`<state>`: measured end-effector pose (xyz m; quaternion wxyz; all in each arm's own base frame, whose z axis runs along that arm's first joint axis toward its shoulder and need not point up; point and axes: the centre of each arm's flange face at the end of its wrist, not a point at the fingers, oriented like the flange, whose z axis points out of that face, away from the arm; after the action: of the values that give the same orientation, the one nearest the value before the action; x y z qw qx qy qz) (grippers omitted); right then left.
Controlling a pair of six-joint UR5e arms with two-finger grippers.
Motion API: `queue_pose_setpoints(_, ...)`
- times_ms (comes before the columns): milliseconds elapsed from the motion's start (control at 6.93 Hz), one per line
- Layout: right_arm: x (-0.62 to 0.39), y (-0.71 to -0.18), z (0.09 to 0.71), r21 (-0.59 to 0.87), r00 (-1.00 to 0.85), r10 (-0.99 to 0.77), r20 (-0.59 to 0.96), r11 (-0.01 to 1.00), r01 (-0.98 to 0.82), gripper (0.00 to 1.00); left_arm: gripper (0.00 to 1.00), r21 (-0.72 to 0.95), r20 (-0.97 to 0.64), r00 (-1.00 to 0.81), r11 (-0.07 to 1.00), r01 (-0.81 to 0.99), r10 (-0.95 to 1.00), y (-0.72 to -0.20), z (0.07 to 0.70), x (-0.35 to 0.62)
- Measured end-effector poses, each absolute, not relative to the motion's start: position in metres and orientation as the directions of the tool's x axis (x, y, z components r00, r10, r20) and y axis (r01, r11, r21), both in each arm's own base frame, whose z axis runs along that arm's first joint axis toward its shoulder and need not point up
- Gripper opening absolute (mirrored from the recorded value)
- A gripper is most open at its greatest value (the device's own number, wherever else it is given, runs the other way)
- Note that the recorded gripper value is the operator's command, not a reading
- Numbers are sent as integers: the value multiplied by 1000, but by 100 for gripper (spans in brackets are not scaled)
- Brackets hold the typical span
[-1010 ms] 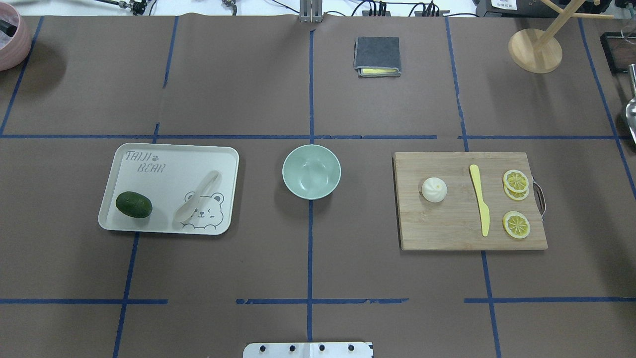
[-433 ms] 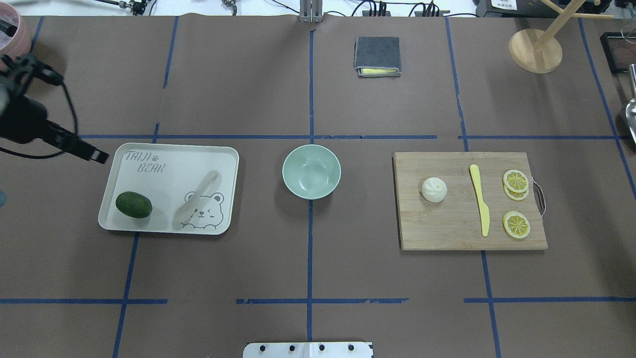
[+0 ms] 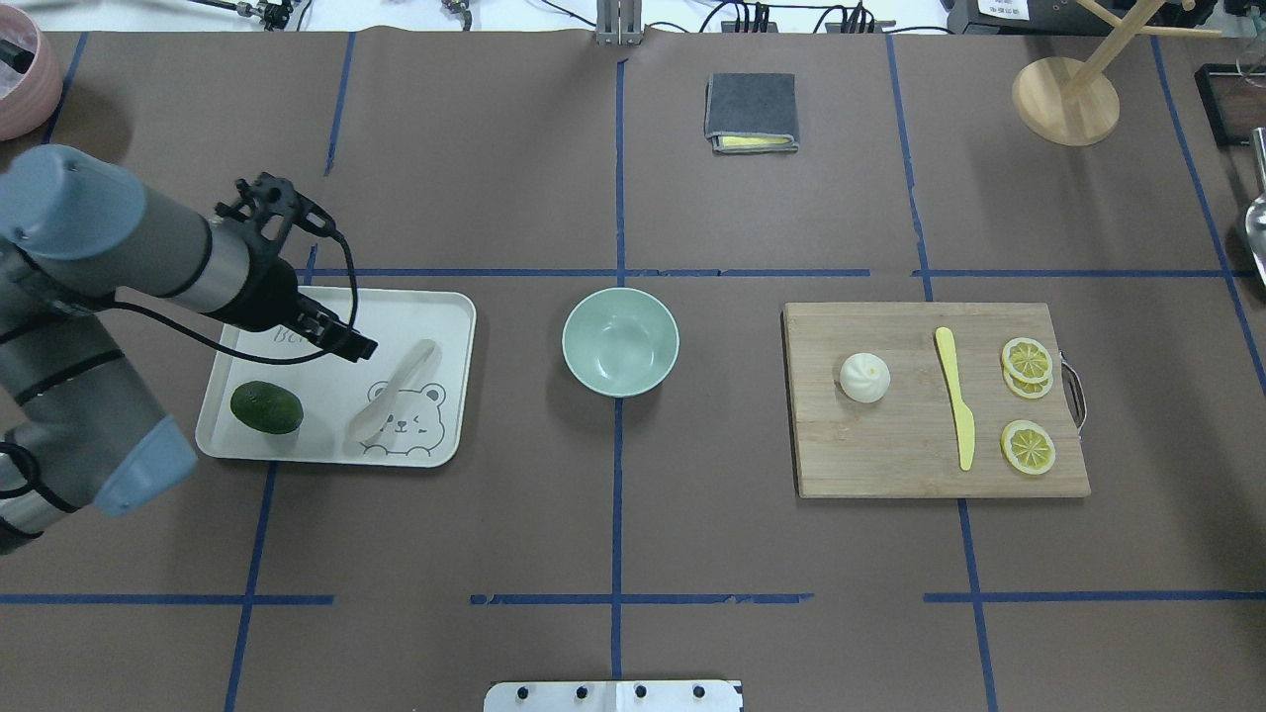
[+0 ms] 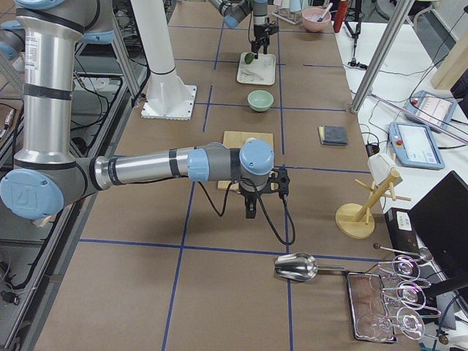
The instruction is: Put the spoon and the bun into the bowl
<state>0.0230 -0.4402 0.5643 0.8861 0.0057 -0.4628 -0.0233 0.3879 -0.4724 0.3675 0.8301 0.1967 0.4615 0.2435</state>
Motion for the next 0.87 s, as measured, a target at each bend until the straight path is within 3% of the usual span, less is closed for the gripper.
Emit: queue_pose_setpoints(865,-10,-440,560,40,566,-97,819,993,112,100,83,558,-615,494,782,-279,615,-457,383,453)
